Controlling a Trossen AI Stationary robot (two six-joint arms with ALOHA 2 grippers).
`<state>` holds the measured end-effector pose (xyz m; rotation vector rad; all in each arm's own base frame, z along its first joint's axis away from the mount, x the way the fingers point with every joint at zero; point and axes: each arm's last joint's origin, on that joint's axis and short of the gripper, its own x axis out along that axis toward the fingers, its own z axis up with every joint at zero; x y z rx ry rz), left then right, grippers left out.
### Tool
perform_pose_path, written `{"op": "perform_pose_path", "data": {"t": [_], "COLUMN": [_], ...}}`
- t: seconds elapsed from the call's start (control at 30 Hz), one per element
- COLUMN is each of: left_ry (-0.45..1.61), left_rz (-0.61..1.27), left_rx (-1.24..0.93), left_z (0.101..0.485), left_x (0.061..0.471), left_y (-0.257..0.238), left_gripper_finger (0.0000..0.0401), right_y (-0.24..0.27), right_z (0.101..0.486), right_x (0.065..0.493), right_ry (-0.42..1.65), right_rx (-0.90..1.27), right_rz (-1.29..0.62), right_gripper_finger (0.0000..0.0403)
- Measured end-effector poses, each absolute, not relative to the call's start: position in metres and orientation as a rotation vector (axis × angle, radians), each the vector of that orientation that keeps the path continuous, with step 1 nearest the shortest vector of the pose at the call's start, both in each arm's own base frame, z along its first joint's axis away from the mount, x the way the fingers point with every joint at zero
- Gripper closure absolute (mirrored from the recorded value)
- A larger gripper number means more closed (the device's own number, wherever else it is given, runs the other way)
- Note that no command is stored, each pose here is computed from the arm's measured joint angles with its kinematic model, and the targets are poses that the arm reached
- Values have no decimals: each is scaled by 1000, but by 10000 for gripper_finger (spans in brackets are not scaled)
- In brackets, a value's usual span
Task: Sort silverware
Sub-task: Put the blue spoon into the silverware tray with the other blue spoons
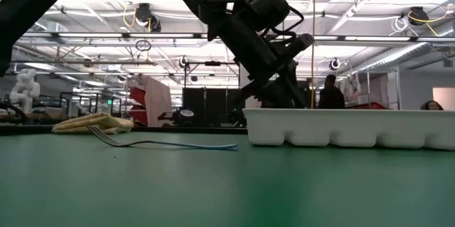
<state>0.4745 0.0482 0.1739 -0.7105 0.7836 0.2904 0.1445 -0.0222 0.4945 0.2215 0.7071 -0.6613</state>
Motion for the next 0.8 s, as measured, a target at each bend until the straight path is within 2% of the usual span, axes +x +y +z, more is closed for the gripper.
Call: {"op": "perform_pose_path", "data": {"t": [0.23, 0.4, 0.6, 0.8], "left_ry": [797, 786, 659, 606], "left_rz": [221, 163, 203, 334], "left_rx": [-780, -867, -806, -667], "left_z": [176, 194, 265, 350], "left_x": [474, 469, 434, 347], "left_y": [56, 71, 112, 150], "left_gripper_finger": [245, 227, 227, 226], "right_y": [-22, -23, -18, -12], "right_z": [494, 479, 429, 365], "right_x": [145, 156, 170, 216], "right_ry": [707, 779, 974, 946], "right_rx": [227, 217, 160, 273], "right_rz": [-663, -671, -616, -405], "right_gripper_finger": [229, 229, 229, 237]}}
